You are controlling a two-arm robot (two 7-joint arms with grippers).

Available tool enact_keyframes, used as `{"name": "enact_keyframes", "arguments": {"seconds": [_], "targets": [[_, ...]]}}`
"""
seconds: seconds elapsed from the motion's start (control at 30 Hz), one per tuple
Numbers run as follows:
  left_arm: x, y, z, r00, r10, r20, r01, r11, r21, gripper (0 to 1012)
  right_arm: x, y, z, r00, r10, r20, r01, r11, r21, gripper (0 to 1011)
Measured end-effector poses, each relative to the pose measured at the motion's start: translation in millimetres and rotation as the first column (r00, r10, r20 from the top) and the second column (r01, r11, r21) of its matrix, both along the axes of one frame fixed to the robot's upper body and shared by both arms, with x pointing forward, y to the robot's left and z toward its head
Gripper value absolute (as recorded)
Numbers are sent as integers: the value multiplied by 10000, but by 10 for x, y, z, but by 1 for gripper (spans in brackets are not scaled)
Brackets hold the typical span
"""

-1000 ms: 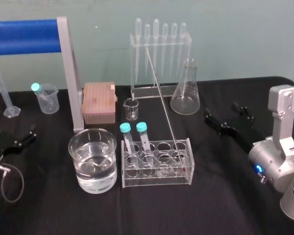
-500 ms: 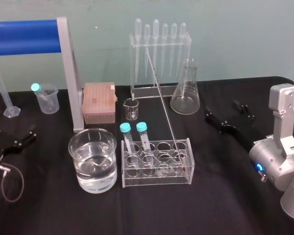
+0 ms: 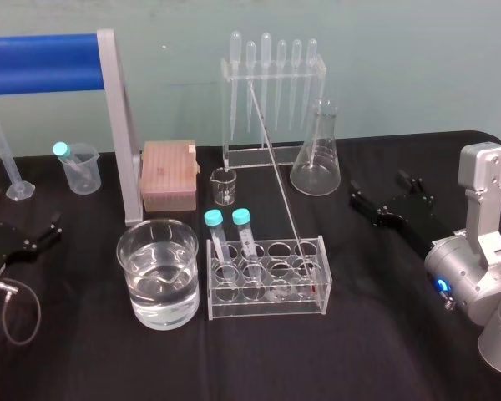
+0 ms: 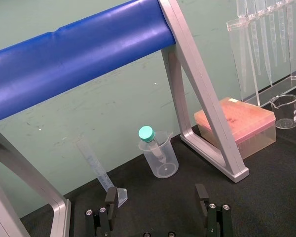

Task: Hold the thermometer with one hand and immerse one end into the beaker, then reinsert it into the test tube rack.

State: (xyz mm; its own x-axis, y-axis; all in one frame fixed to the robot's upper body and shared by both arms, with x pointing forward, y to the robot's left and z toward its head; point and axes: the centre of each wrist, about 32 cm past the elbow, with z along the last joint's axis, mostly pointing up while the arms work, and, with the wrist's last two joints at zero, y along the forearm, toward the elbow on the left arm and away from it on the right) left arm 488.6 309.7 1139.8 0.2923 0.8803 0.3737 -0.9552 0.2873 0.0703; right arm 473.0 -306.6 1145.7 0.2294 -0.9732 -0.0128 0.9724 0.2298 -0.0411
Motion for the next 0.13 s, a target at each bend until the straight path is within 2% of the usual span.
{"name": "enact_keyframes", "arguments": {"seconds": [0.13], "targets": [[0,0,0,10000,0,1,0,10000,0,1008,0,-1,1,10000,-5,5,5,10000,-3,1003]]}}
